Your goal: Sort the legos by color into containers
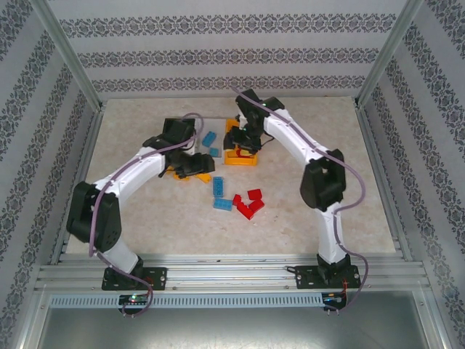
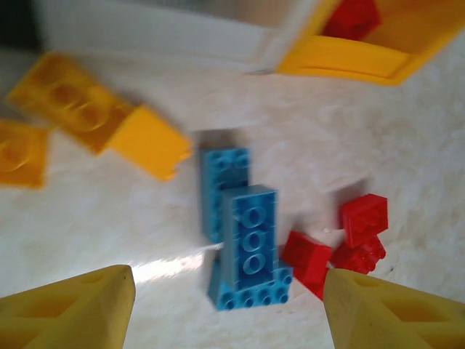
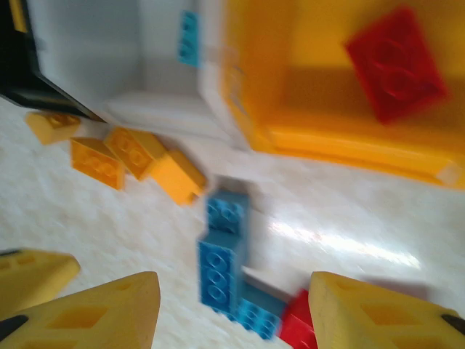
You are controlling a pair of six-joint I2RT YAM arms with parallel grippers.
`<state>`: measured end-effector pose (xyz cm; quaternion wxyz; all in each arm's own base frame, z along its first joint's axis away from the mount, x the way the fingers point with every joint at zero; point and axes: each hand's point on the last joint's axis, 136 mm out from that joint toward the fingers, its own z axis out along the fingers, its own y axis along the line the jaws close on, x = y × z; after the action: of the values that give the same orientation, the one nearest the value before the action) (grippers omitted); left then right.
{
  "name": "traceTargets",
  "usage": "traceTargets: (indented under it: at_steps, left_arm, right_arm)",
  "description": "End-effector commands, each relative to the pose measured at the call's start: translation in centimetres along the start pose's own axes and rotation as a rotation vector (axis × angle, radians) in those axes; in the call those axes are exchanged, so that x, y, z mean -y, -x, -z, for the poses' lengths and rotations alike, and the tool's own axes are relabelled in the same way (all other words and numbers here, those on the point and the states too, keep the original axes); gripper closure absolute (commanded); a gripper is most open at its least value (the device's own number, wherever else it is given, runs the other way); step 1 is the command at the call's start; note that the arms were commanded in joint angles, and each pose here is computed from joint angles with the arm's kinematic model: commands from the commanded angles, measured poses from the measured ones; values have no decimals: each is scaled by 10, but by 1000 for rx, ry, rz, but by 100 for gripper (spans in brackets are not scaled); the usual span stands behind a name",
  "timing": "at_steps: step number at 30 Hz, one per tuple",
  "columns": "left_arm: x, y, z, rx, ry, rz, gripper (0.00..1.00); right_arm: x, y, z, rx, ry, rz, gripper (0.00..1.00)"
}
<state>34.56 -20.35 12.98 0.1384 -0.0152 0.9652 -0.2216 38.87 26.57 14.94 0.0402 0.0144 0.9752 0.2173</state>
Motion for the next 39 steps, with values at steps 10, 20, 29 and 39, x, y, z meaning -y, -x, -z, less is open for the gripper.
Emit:
traceTargets:
  at_steps: [10,20,29,39]
  left_arm:
    - [11,-39,-43,-216,221,-234,33]
    - [15,-51,-69,-270,249,-237,40]
    - [3,-58,-80,-303,298,-228,65]
    - [8,-40,-52,-249,305,-243,76]
  right_arm:
    - [108,-62,17,19,-109,-169,43]
    - [122,-88,2,-27,-113,-184,44]
    - [119,-97,-15,-77,-91,-172,43]
    - [100,-100,-54,-167,-139,-72,38]
